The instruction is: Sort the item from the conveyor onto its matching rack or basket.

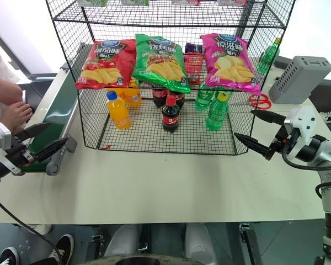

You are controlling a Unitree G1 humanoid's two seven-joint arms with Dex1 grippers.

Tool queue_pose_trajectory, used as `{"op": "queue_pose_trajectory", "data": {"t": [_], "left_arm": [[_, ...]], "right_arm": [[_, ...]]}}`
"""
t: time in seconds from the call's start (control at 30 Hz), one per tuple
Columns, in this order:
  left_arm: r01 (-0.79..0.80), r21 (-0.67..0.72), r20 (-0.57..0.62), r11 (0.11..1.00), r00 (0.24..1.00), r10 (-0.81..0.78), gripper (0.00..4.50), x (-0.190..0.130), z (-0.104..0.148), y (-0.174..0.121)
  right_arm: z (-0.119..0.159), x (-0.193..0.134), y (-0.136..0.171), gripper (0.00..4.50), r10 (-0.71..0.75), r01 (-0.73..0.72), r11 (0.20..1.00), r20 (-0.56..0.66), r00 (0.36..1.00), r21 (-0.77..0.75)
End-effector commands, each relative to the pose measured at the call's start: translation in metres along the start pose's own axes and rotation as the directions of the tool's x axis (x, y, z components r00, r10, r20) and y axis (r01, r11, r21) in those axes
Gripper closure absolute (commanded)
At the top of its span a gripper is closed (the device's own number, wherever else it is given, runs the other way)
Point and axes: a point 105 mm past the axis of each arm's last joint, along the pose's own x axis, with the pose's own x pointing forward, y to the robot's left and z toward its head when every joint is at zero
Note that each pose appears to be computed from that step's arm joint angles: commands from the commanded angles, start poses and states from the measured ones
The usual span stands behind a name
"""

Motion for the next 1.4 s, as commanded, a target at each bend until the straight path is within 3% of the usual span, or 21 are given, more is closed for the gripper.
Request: {"op": "queue_pose_trajectory", "data": {"t": [0.03,1.4], "left_arm": [[0.013,0.043,0.021,0.999,1.000,-0.014,0.43,0.002,0.012,0.001],[0.033,0.007,0.050,0.999,0.998,-0.033,0.43,0.006,0.004,-0.014]], "right_arm": [[0.010,-0.001,-0.003,0.04,-0.007,0.008,0.999,0.025,1.000,-0.042],[0.003,0.006,0.000,0.04,0.024,-0.024,0.998,0.008,1.000,-0.057]]}}
